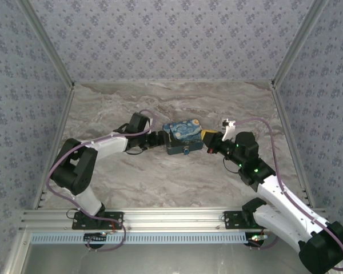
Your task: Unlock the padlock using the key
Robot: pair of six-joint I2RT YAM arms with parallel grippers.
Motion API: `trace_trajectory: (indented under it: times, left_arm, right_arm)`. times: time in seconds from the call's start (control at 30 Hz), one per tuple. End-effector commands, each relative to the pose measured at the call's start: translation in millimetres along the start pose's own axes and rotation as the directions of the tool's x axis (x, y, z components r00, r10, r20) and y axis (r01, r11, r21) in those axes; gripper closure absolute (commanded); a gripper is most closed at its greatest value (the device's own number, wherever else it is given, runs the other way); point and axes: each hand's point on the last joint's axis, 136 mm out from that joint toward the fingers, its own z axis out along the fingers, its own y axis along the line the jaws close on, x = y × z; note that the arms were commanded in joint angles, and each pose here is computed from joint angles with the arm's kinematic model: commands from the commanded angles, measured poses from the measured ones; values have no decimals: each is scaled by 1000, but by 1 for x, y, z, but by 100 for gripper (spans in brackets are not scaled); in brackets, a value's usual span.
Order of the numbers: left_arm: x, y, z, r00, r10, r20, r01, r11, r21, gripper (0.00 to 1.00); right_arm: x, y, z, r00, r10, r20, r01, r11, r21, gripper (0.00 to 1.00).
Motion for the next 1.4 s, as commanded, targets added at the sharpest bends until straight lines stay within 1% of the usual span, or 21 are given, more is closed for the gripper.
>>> trace_trajectory:
  times: [0.0, 0.1, 0.23, 0.37, 0.53, 0.67, 0.83, 0.97, 1.03, 1.17, 1.23, 1.37]
  left_arm:
    - [11, 51, -6, 999, -39, -27, 34, 988, -152, 17]
    - [2, 59, -10, 999, -35, -14, 33, 987, -159, 17]
    - [-19, 65, -12, 1000, -25, 11, 26, 989, -146, 18]
    - [-40, 62, -14, 999, -10, 37, 14, 993, -114, 18]
    - [-58, 40, -34, 987, 76, 139, -68, 996, -57, 15]
    - [-59, 23, -58, 958, 143, 249, -147, 989, -5, 13]
    - [-45, 8, -85, 897, 243, 369, -267, 964, 15, 12]
    - [-23, -4, -90, 842, 327, 429, -374, 927, 27, 11]
    - [-7, -13, -86, 825, 367, 429, -420, 907, 33, 9]
    - [12, -20, -72, 847, 371, 381, -426, 902, 68, 7]
    - [22, -25, -61, 858, 372, 355, -433, 895, 106, 7]
    - [33, -24, -36, 884, 368, 289, -417, 900, 129, 8]
  right_arm:
    - [-3, -3, -2, 1000, -7, 12, 7, 1000, 17, 100]
    - [-2, -4, -2, 1000, -6, 10, 6, 1000, 19, 100]
    - [0, -4, -2, 1000, -3, 3, 3, 1000, 18, 100]
    - [2, -5, -1, 1000, 2, -6, -2, 1000, 16, 100]
    - [11, -6, 6, 999, 17, -42, -17, 1000, 12, 100]
    - [24, -9, 23, 993, 43, -107, -44, 999, -6, 100]
    - [36, -8, 52, 979, 78, -188, -85, 996, -29, 100]
    - [42, -8, 77, 967, 96, -237, -105, 994, -26, 100]
    - [46, -12, 91, 959, 108, -261, -115, 993, -13, 100]
    - [53, -24, 116, 950, 119, -290, -120, 993, 14, 100]
    - [60, -33, 128, 941, 132, -312, -127, 991, 34, 100]
    - [70, -43, 144, 928, 145, -343, -136, 989, 50, 100]
